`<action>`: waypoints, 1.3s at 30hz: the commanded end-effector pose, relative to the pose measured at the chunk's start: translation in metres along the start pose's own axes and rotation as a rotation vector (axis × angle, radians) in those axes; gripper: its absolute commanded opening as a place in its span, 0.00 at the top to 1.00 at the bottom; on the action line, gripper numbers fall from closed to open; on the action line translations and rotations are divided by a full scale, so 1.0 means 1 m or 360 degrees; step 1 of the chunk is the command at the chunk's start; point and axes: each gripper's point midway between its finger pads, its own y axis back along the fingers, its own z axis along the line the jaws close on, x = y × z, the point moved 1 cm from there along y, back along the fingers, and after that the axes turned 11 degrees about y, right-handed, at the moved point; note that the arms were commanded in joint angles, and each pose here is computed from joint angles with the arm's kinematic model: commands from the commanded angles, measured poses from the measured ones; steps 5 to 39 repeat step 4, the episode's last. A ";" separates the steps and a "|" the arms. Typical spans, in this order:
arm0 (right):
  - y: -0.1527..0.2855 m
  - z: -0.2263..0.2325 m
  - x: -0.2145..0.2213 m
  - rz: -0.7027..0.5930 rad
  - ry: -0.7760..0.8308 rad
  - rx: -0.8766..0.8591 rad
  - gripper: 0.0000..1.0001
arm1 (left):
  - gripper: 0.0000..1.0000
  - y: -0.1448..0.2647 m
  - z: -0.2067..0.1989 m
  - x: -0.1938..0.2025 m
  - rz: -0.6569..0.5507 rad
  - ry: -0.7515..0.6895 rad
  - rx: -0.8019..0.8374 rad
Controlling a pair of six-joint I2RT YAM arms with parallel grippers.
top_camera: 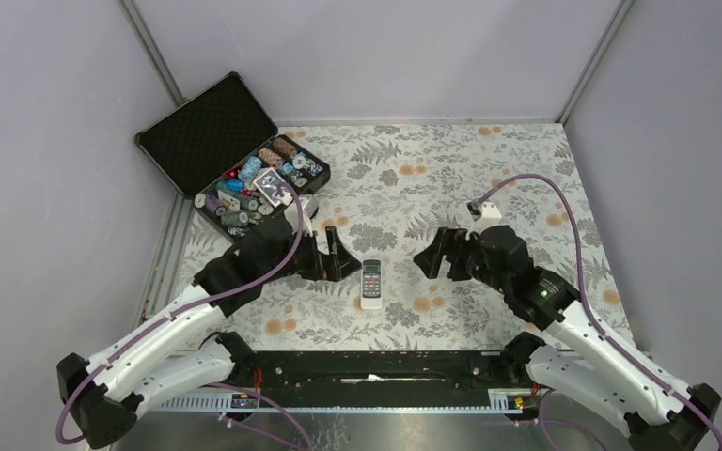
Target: Load the batteries into the remote control
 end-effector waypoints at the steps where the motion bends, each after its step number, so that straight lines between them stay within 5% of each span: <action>1: 0.011 0.017 -0.010 -0.0037 0.0071 -0.0161 0.00 | 0.01 0.009 -0.013 -0.007 -0.0015 -0.0061 0.0046; 39: 0.007 0.011 -0.010 -0.0010 0.0055 -0.0080 0.00 | 0.01 0.008 -0.011 -0.007 -0.0015 -0.0070 0.0037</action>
